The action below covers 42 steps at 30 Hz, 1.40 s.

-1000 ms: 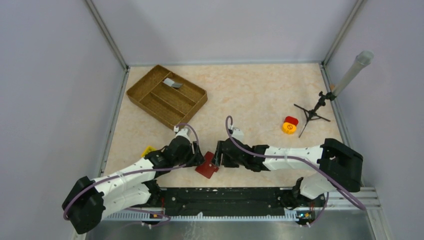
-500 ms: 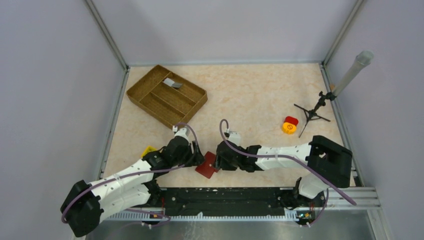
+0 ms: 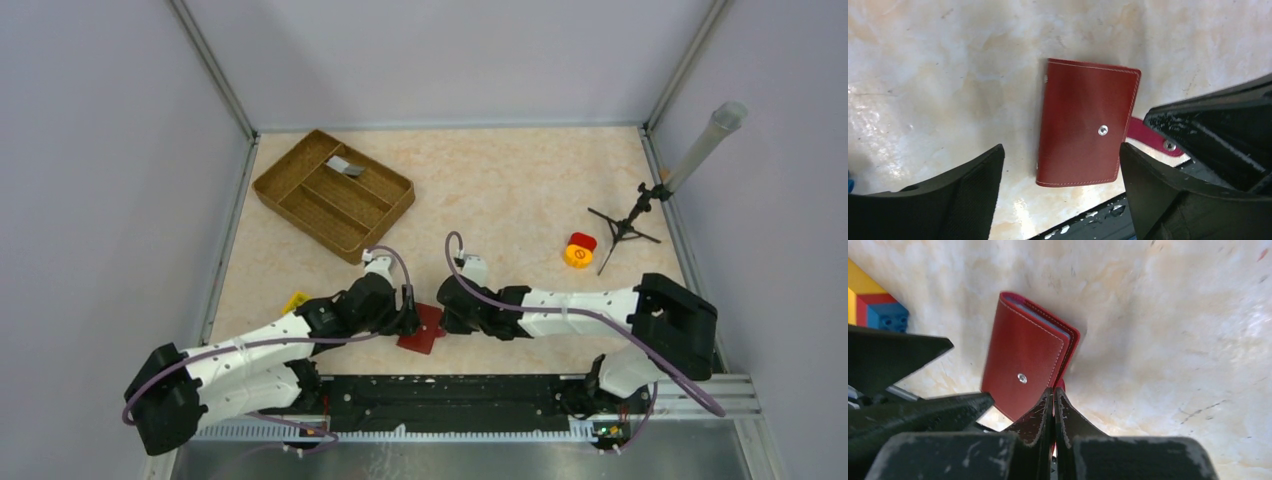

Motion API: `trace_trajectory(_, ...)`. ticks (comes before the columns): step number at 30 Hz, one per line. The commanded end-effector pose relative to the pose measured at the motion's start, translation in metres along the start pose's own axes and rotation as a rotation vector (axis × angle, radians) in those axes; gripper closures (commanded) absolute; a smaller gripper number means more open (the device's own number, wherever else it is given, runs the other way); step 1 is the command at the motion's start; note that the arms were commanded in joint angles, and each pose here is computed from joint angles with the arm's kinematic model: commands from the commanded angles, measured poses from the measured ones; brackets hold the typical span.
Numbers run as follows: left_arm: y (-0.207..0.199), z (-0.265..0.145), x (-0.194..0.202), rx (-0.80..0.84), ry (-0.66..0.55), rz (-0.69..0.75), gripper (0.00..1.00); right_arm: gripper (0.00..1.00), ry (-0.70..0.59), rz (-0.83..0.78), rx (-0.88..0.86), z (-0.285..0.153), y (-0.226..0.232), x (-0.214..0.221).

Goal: Put the credit cards into the card holder
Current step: Open the card holder at the center of the board.

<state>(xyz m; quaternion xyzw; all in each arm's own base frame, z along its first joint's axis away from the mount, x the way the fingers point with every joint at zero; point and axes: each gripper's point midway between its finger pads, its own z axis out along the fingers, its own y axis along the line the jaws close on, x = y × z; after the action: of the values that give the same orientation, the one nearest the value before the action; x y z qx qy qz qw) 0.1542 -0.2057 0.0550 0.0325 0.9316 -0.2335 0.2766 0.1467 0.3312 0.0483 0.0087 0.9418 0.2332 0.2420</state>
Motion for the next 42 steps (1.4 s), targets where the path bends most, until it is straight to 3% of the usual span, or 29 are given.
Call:
trace_trajectory(1, -0.025, -0.003, -0.018, 0.029, -0.060, 0.077, 0.14, 1.00, -0.119, -0.005, -0.016, -0.021, 0.007, -0.040)
trace_trajectory(11, -0.054, 0.023, -0.008, 0.031, -0.007, 0.085, 0.01, 1.00, -0.147, 0.005, 0.019, -0.026, -0.012, -0.048)
trace_trajectory(27, -0.074, 0.040, 0.002, 0.086, 0.020, 0.063, 0.01, 1.00, -0.155, 0.028, 0.031, -0.026, -0.024, -0.046)
trace_trajectory(42, -0.044, 0.045, 0.009, -0.149, 0.015, 0.144, 0.02, 1.00, -0.168, 0.047, 0.076, -0.027, -0.040, -0.045)
